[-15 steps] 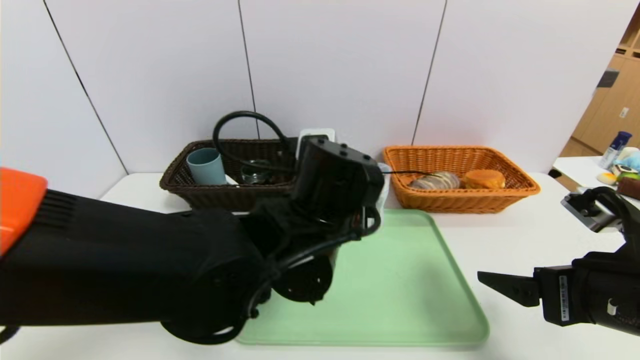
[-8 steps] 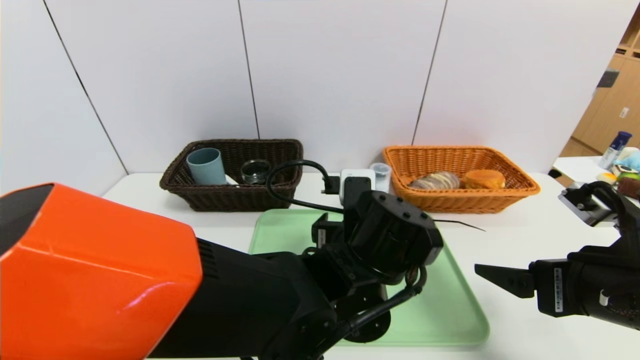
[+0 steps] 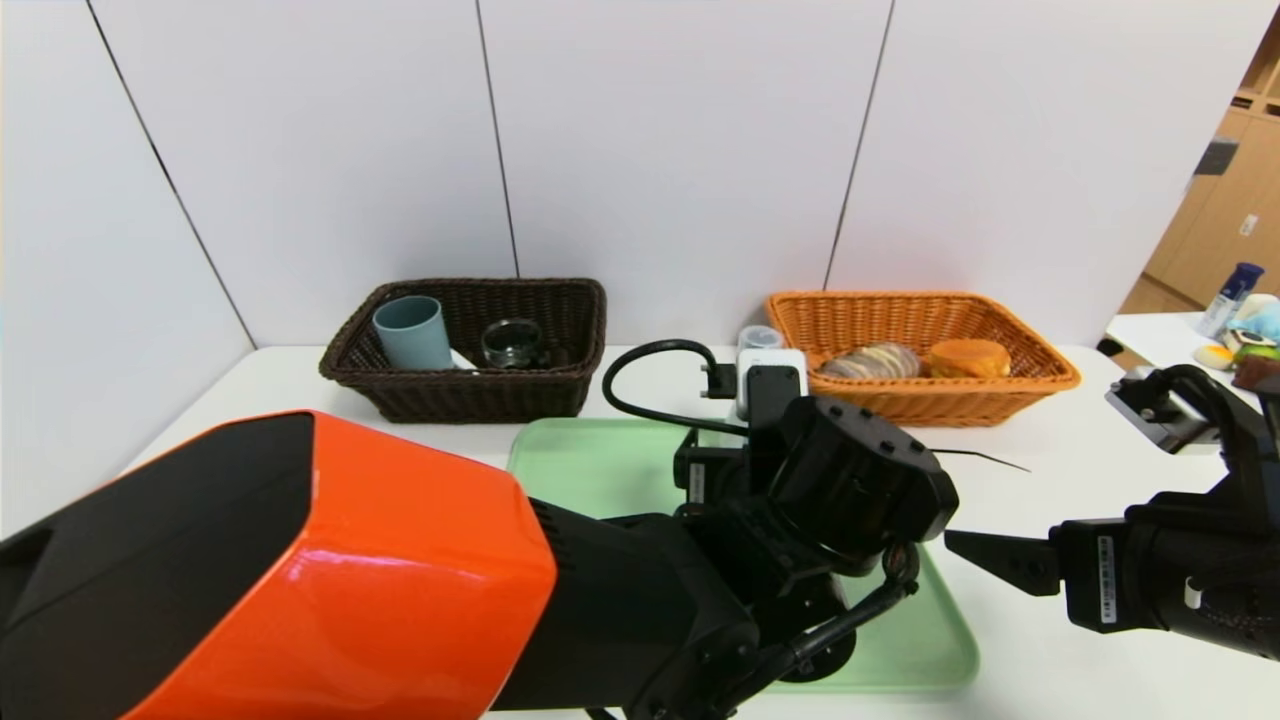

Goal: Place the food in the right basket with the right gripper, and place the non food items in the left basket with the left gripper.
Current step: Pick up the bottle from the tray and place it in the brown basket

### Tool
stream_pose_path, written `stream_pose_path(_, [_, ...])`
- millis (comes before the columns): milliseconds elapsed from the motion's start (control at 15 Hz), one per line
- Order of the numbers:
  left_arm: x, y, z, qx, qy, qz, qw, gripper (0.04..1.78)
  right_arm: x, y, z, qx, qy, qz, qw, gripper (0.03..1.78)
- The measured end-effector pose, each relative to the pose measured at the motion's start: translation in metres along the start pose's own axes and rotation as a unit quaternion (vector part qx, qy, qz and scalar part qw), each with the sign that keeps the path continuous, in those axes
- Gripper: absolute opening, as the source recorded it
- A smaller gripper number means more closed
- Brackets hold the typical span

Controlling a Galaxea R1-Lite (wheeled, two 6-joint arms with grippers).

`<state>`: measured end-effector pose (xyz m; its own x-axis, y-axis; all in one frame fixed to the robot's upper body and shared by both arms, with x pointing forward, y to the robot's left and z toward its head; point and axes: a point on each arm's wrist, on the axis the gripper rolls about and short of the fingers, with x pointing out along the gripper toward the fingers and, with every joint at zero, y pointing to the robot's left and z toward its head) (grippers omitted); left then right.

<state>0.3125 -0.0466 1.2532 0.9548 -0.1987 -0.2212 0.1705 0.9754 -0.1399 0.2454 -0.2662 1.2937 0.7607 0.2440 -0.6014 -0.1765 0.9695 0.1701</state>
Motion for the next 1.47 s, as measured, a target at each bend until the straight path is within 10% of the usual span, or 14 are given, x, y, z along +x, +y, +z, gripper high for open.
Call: stream_pose_path(1467, [0.081,-0.014,-0.022,0.019,-0.036,0.069,0.997,1.69,0.001,0.0,-0.003,-0.001,0.008,0.004,1.0,1.71])
